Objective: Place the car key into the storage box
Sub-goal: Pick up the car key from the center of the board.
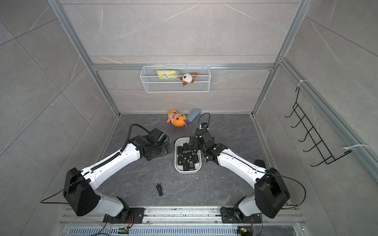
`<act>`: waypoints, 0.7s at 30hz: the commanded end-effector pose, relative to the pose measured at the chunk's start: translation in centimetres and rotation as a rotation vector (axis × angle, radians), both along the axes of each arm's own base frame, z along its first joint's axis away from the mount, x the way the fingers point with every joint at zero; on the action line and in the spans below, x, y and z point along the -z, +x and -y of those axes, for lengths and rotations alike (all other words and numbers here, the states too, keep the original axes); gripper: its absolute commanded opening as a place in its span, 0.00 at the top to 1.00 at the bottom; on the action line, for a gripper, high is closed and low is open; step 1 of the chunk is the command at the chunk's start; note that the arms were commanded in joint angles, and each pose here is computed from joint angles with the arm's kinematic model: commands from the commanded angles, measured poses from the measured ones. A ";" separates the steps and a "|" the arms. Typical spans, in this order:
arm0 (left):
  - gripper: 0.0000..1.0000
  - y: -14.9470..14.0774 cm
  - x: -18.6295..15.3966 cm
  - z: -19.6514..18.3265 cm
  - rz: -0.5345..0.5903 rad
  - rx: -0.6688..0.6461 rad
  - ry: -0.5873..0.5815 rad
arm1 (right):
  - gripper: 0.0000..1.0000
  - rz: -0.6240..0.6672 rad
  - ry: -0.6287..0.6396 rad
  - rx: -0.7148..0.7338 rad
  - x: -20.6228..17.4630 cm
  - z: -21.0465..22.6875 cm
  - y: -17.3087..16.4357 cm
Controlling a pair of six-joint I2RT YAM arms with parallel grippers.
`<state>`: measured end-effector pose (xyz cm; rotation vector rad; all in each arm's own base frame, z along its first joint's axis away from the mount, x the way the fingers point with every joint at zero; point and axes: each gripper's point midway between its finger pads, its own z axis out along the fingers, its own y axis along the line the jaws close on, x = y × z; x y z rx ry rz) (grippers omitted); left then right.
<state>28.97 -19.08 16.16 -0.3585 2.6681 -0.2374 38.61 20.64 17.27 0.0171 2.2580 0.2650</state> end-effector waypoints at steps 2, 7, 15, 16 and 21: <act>0.00 0.7 -1.6 -0.4 0.049 0.036 -0.049 | 0.00 -0.082 0.057 0.099 1.6 1.0 3.5; 0.00 1.2 -1.7 -1.5 0.046 0.031 -0.054 | 0.01 -0.188 0.138 0.206 4.9 1.7 7.3; 0.00 1.5 -1.7 -3.4 0.042 0.006 -0.059 | 0.06 -0.279 0.169 0.286 9.4 1.4 11.3; 0.00 1.6 -1.7 -3.6 0.043 0.001 -0.059 | 0.08 -0.288 0.171 0.288 9.9 1.3 11.8; 0.00 1.6 -1.6 -4.6 0.039 -0.022 -0.062 | 0.14 -0.328 0.141 0.317 12.2 1.2 13.8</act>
